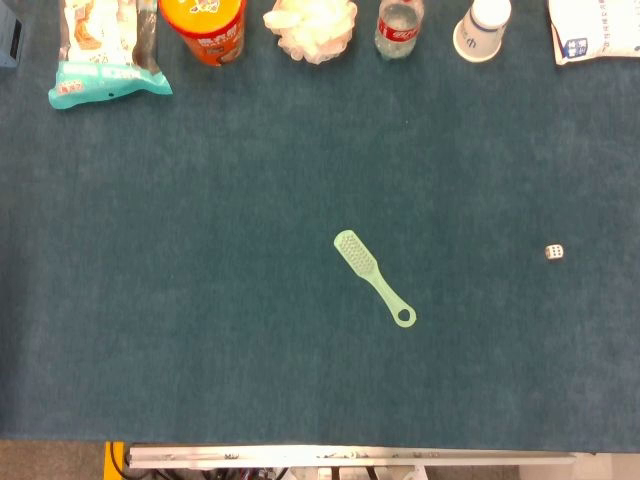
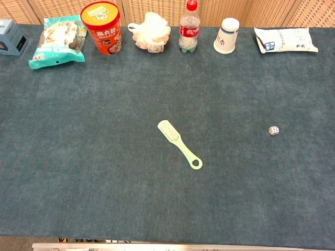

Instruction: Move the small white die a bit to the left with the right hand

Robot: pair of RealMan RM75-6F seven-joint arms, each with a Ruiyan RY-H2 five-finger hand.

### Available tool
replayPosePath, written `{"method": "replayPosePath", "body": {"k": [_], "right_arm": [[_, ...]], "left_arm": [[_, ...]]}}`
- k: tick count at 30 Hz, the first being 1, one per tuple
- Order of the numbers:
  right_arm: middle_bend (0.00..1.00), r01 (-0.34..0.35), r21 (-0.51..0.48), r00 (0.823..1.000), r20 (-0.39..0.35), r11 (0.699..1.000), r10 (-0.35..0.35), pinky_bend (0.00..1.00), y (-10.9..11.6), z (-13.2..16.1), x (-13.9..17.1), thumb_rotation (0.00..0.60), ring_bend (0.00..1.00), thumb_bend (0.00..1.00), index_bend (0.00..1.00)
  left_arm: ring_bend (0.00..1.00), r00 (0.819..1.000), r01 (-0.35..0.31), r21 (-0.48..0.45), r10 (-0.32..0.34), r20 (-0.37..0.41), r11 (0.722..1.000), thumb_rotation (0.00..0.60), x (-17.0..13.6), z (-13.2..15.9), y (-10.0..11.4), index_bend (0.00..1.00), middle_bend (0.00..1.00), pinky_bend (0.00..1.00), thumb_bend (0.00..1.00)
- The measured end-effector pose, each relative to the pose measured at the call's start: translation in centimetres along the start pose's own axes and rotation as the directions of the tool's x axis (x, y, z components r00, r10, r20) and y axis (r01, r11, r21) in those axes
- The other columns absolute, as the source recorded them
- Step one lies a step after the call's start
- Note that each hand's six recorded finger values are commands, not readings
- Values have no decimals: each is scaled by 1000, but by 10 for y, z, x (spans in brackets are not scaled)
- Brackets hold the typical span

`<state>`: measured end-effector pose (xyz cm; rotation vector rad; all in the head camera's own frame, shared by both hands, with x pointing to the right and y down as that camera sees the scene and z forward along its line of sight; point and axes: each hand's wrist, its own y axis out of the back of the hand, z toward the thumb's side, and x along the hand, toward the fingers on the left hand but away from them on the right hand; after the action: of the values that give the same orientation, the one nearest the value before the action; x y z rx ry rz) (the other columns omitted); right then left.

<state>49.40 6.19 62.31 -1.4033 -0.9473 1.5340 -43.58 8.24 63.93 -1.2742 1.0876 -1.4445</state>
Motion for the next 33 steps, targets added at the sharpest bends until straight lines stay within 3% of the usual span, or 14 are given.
{"method": "replayPosePath", "body": {"k": [11, 21, 26, 33], "right_arm": [[105, -47, -3, 999, -14, 999, 47, 330, -6, 1, -10, 600, 125, 0, 82], [204, -30, 14, 998, -52, 999, 31, 330, -5, 15, -2, 600, 125, 18, 187], [277, -40, 33, 994, -103, 999, 43, 408, -9, 30, 4, 600, 185, 180, 295], [382, -58, 132, 987, -144, 989, 77, 541, -11, 41, -4, 600, 329, 537, 398]], "left_arm": [[263, 999, 30, -15, -31, -26, 999, 600, 0, -6, -3, 357, 347, 335, 0], [263, 999, 44, -12, -44, -12, 999, 600, -3, -1, -6, 357, 348, 337, 0], [263, 1000, 28, -9, -29, -3, 1000, 600, -10, 4, -3, 358, 348, 337, 0], [263, 1000, 13, -7, -13, 4, 1000, 600, -17, 7, 2, 358, 348, 338, 0]]}}
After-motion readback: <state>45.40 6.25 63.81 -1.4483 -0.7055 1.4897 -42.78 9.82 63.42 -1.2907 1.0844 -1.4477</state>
